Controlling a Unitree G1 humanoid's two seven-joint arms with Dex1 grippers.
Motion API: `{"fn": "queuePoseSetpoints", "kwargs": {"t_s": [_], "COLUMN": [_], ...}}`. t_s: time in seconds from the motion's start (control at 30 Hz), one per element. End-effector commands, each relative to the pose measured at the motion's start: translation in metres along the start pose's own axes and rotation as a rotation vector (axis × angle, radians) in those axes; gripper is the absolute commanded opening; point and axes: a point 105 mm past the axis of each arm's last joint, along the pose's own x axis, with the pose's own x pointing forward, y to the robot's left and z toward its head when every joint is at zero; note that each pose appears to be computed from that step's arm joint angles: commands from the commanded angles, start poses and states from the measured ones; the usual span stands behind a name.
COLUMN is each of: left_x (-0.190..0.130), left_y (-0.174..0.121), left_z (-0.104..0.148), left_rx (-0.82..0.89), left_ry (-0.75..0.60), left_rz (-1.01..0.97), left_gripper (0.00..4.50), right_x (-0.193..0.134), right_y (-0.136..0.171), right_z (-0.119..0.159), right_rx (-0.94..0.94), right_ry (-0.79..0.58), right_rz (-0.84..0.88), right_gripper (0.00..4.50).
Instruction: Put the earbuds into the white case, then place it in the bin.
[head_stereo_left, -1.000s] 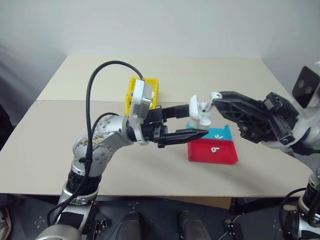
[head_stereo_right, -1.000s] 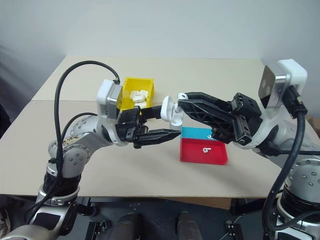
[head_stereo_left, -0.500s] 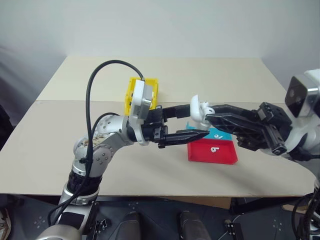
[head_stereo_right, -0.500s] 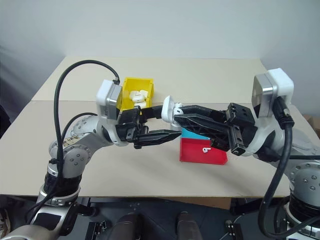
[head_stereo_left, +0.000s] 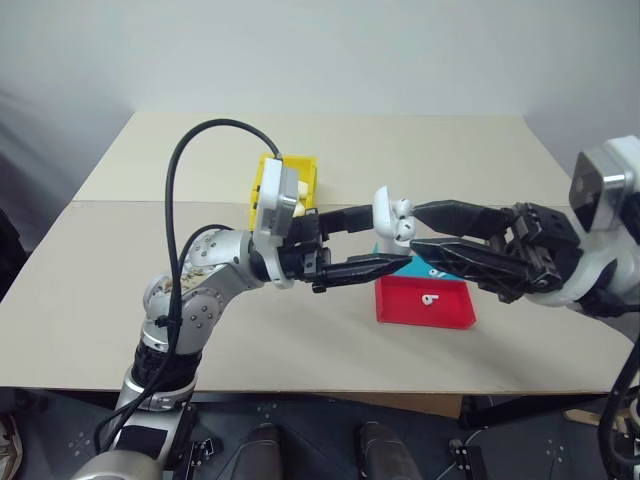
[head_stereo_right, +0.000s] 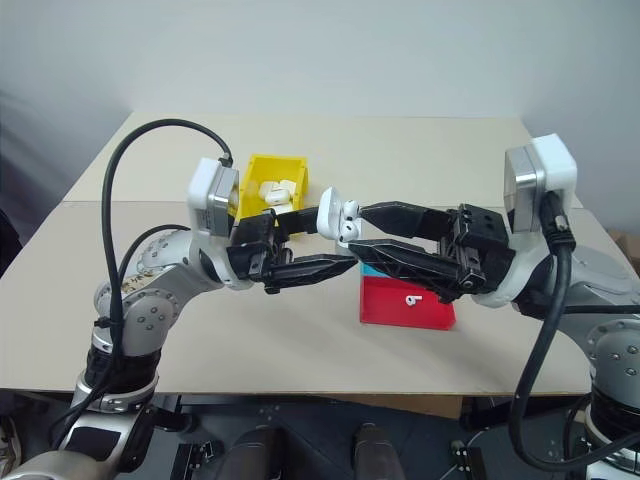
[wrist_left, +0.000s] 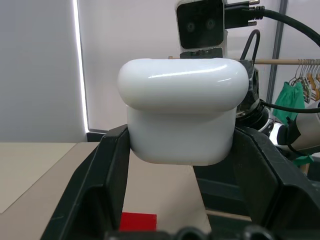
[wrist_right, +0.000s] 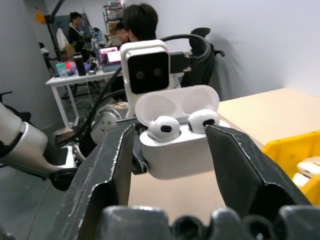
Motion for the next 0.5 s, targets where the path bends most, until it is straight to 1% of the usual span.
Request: {"fn": "queuePoseSetpoints", "kwargs": {"t_s": [0.03, 0.2, 0.23, 0.3, 0.37, 0.43, 0.47, 0.5], "left_x": [0.003, 0.002, 0.001, 0.001, 0.002, 0.003, 0.003, 0.004], "left_y": [-0.007, -0.006, -0.005, -0.003, -0.002, 0.001, 0.002, 0.003], "left_z": [0.015, 0.014, 0.014, 0.013, 0.011, 0.008, 0.007, 0.005], "left_rx": [0.066, 0.068, 0.066, 0.063, 0.061, 0.054, 0.051, 0.048], "left_ry": [-0.053, -0.046, -0.044, -0.038, -0.033, -0.027, -0.024, -0.022], "left_rz": [-0.037, -0.031, -0.031, -0.028, -0.025, -0.018, -0.018, -0.018], "left_gripper": [2.75, 2.75, 2.75, 2.75, 2.75, 2.75, 2.75, 2.75], "right_x": [-0.005, -0.016, -0.018, -0.020, -0.022, -0.023, -0.023, -0.022], "right_y": [0.001, 0.002, 0.003, 0.001, -0.002, -0.007, -0.010, -0.014], "right_z": [0.001, 0.004, 0.006, 0.012, 0.017, 0.024, 0.027, 0.030], "right_rx": [-0.016, -0.039, -0.053, -0.089, -0.117, -0.158, -0.176, -0.201], "right_ry": [0.020, 0.041, 0.041, 0.041, 0.043, 0.064, 0.074, 0.094], "right_rz": [-0.008, -0.018, -0.018, -0.024, -0.033, -0.040, -0.041, -0.044], "right_gripper": [2.60, 2.60, 2.43, 2.02, 1.40, 0.74, 0.34, 0.06]}}
